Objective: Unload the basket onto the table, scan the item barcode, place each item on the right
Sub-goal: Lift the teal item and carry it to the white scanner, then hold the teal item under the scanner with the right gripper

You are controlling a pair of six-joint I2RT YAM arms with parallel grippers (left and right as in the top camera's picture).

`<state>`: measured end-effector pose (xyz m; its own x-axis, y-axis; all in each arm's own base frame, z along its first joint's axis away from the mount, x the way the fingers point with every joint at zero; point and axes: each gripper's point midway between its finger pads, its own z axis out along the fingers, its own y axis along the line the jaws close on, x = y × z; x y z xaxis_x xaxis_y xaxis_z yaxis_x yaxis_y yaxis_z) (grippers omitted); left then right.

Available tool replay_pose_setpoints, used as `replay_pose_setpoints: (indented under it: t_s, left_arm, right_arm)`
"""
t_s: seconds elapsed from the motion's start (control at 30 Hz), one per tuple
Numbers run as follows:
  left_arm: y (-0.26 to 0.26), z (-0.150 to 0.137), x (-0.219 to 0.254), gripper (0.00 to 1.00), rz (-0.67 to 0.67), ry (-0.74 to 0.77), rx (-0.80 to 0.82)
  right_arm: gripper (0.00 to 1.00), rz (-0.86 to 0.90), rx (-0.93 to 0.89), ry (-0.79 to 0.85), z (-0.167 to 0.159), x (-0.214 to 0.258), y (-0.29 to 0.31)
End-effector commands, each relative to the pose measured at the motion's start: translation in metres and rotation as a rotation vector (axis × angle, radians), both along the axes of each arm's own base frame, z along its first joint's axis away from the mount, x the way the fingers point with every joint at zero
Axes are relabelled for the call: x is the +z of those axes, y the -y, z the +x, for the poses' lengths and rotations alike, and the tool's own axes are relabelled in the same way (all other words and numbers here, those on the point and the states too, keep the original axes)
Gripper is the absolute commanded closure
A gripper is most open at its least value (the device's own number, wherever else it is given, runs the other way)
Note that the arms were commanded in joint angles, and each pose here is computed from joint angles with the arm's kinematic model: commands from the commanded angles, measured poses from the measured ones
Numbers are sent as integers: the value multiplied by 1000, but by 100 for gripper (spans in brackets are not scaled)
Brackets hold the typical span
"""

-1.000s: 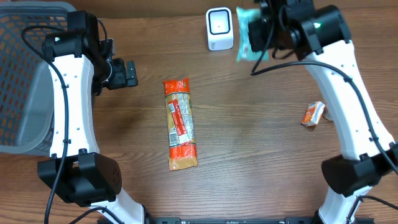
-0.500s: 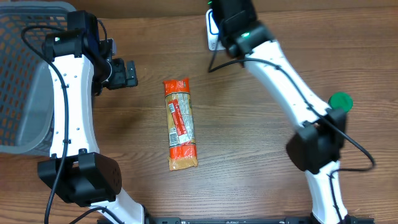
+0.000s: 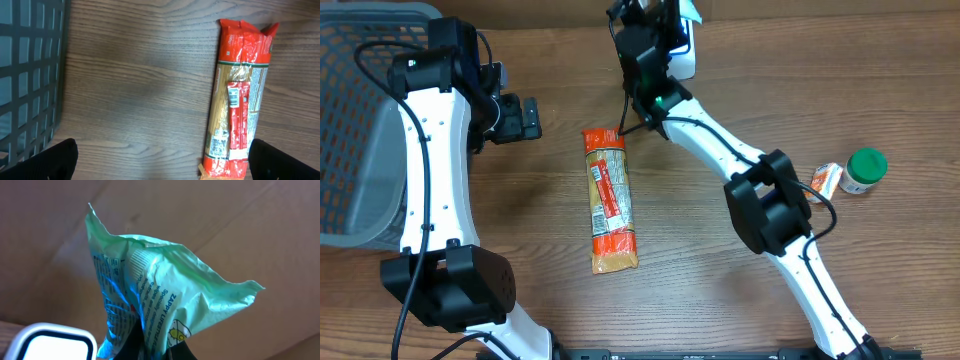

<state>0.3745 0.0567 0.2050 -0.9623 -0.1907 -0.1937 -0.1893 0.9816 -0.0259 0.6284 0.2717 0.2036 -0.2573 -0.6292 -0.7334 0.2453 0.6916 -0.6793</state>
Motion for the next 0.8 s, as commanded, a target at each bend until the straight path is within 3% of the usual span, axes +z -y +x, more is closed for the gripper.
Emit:
replay_pose_setpoints:
  t_s: [0.0,0.2,0.33,0.77]
  left_arm:
    - [1,1,14,1,6,43,-17]
    - [1,1,14,0,6,43,-17]
    - [1,1,14,0,6,43,-17]
    - [1,1,14,0,6,43,-17]
  right_arm:
    - [96,-47,-55,9,3,-3,12]
    - [96,12,-39,79,6,-6,8]
    - [96,145,-30,108,7,-13,7]
    - [96,329,-37,91,7,-39,5]
